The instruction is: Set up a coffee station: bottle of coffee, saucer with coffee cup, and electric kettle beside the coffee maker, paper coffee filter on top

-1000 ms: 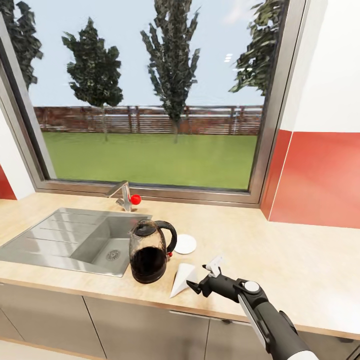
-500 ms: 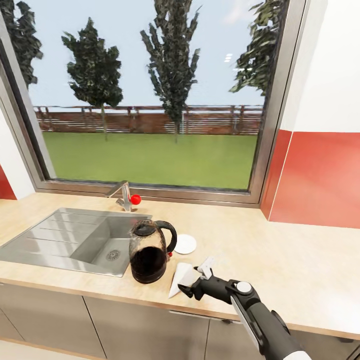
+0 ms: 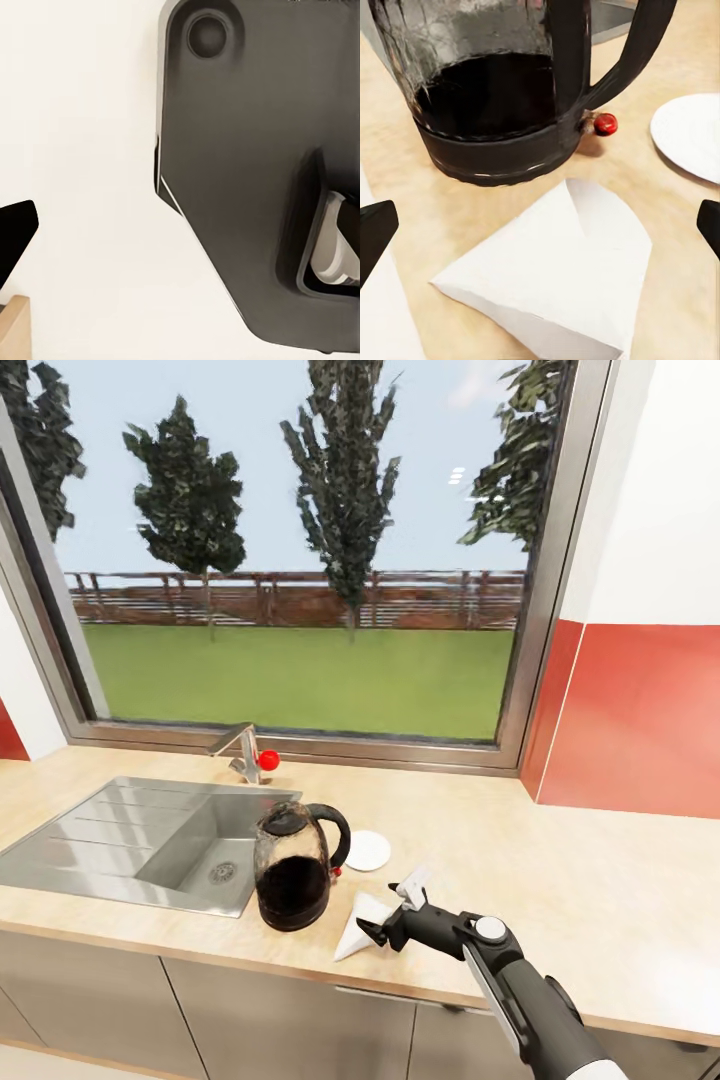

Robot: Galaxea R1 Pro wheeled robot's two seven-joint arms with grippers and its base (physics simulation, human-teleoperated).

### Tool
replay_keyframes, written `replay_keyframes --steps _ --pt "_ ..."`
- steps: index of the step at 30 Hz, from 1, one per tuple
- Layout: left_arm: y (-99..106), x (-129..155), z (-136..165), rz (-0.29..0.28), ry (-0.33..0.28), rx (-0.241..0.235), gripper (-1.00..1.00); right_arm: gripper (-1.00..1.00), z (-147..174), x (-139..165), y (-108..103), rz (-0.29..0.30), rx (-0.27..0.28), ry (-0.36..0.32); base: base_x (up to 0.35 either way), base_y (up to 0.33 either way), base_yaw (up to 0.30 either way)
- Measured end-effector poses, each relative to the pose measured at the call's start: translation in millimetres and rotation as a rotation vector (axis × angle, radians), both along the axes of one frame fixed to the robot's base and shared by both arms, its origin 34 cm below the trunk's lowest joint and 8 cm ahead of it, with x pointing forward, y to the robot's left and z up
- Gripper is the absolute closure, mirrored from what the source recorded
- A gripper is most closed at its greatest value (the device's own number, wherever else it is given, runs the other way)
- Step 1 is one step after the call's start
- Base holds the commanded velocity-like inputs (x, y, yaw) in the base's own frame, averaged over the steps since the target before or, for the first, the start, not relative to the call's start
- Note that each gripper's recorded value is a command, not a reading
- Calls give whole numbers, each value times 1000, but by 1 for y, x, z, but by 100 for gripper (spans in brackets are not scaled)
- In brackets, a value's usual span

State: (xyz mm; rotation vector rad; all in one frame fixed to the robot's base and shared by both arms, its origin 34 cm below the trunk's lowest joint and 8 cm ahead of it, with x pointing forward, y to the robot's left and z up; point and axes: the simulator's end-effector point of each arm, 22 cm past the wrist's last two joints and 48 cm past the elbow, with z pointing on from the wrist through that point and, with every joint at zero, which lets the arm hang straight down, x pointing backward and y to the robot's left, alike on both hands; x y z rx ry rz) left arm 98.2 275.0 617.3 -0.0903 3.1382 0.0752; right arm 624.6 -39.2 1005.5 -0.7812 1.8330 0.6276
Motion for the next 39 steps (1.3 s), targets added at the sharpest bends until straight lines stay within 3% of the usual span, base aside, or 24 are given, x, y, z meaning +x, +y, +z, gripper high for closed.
replay_keyframes --steps 21,29,39 --pt "1 0 0 1 -1 2 -100 -100 -6 -3 1 8 -8 11 2 -2 0" --pt "2 0 0 3 0 2 -100 -100 -27 -8 -1 4 -19 60 0 0 0" --pt "3 0 0 3 0 4 -100 -100 -33 -10 -2 3 -23 74 17 12 0"
